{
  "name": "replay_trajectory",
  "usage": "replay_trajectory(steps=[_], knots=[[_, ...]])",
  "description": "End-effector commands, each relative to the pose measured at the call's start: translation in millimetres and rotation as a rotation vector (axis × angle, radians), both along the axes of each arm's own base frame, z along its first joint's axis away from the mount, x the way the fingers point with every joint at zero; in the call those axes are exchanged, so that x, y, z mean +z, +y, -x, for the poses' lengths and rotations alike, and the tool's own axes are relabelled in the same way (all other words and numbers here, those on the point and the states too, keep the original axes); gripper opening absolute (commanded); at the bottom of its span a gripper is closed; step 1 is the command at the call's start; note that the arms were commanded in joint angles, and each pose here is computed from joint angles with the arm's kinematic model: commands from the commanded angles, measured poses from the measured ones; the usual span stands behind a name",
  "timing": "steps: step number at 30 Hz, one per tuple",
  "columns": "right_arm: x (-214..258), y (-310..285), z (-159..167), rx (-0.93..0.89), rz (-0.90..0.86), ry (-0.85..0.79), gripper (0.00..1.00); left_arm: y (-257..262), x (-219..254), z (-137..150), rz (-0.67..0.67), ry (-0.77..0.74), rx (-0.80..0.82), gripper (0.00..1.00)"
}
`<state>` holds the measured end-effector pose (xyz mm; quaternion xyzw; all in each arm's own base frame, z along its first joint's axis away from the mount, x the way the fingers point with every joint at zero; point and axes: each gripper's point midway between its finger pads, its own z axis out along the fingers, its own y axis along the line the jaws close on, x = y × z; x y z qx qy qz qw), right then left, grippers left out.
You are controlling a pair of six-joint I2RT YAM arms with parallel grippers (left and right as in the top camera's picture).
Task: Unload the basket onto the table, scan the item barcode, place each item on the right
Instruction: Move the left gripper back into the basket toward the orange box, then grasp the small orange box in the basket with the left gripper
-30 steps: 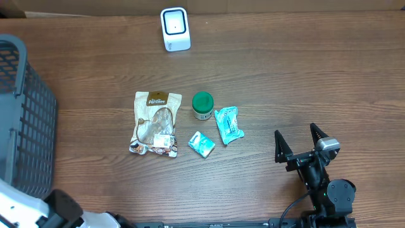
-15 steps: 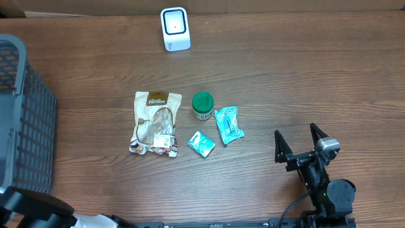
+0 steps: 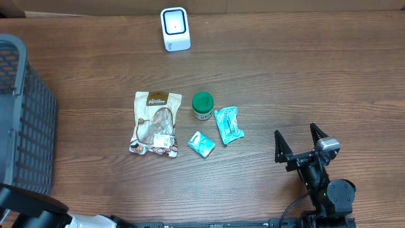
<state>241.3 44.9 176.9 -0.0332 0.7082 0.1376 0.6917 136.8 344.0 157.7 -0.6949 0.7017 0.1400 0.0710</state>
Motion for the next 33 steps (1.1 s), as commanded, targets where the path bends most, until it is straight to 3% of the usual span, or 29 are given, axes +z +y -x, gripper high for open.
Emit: replay_trajectory(steps=[1,13,24,33], knots=[[-2,1,0,0.006,0.001,-0.003,1.0,4,-12,18,-0.001,0.06,0.044,0.85],[-2,1,0,0.006,0.001,-0.003,1.0,18,-33,33,-0.071,0.122,0.078,0.86],[-2,1,0,0.006,0.001,-0.003,1.0,24,-39,30,-0.097,0.105,0.079,0.67],[-2,1,0,0.006,0.001,-0.003,1.0,24,-60,31,-0.112,0.102,0.077,0.67]])
